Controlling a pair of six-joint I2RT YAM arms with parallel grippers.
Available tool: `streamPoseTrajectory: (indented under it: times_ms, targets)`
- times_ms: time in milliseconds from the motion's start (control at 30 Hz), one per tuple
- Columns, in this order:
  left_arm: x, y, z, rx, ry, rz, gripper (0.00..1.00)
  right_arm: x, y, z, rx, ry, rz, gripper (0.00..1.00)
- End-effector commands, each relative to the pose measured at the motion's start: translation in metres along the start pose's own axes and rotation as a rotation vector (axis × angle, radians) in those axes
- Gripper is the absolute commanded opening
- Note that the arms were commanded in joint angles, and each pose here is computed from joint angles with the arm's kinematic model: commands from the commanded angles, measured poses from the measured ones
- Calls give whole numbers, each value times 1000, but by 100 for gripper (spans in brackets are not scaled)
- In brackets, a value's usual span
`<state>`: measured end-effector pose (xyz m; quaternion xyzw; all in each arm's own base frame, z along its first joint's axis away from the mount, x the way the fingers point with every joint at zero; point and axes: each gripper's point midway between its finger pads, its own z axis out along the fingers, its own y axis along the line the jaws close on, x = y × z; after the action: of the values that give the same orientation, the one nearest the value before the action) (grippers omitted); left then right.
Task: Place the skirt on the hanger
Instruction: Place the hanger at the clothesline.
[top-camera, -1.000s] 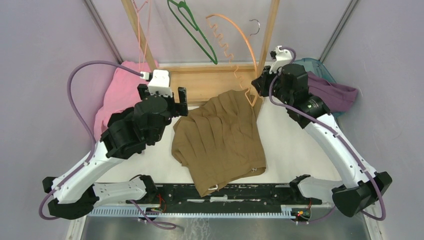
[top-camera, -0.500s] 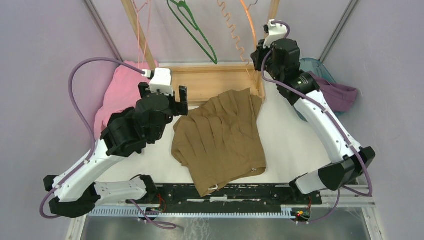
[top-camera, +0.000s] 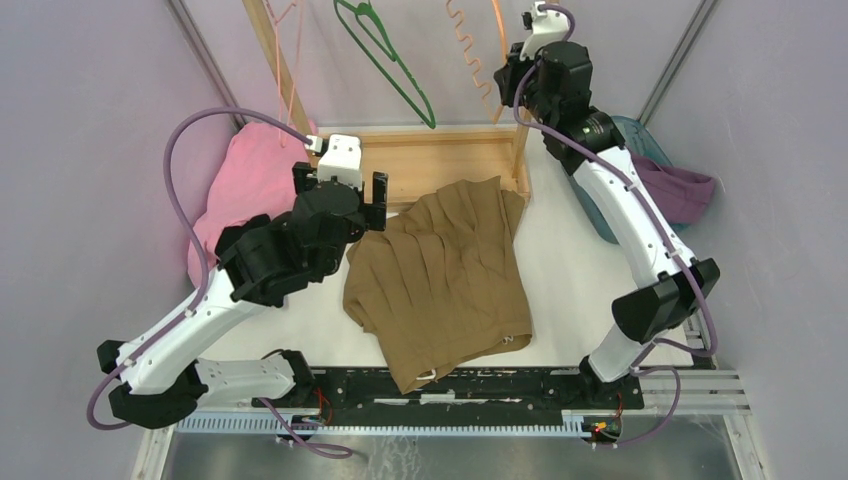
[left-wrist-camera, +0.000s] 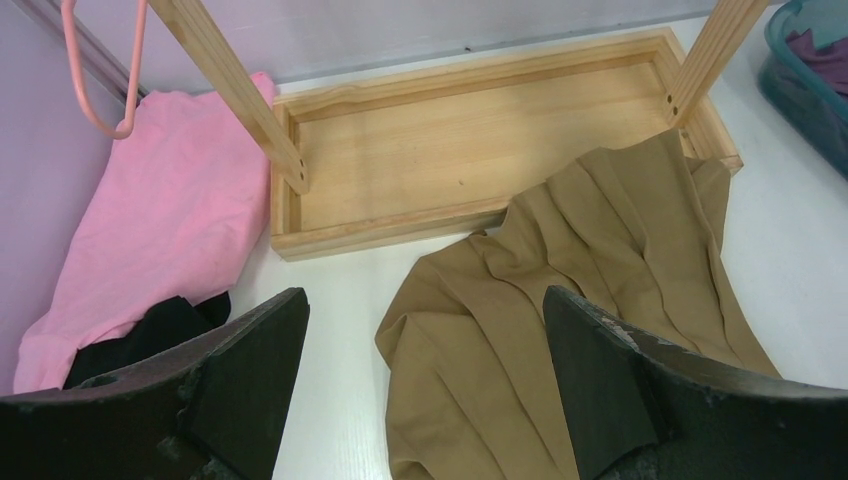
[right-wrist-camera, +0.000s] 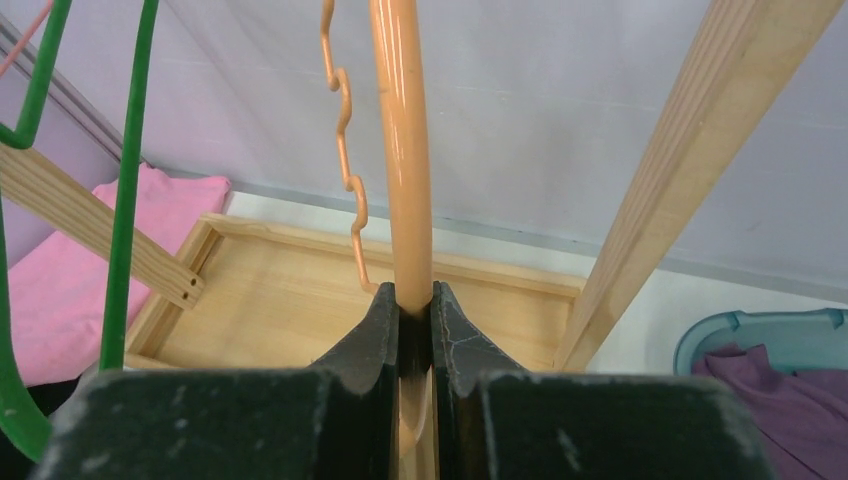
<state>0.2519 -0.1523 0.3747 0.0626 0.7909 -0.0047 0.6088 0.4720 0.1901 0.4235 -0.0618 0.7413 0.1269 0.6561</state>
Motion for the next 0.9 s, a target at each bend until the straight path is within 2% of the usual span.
streamPoseTrajectory:
  times_ms: [0,400,433,467,533,600,633,767,867]
  targets:
    - [-21,5,-5,-8,-44,-59,93,-44,7,7,-61,-103,52,1]
    - [-18,14,-4,-63,-32,-35,96,20,8,27,-100,49,70,2]
    - [-18,19,-4,-82,-27,-35,97,23,7,26,-98,55,71,7]
    - [-19,23,-4,-103,-22,-37,98,25,6,24,-96,60,71,16]
    - [-22,37,-3,-151,-8,-45,100,26,6,18,-96,57,72,39]
    - [-23,51,2,-195,8,-53,99,20,3,6,-92,41,78,50]
    - [-24,57,6,-213,15,-56,99,18,2,0,-91,35,82,55]
    - [-42,79,19,-299,15,-65,99,14,-1,-28,-94,54,104,61]
    - [-63,96,25,-367,-12,-68,99,18,-4,-56,-94,70,124,72]
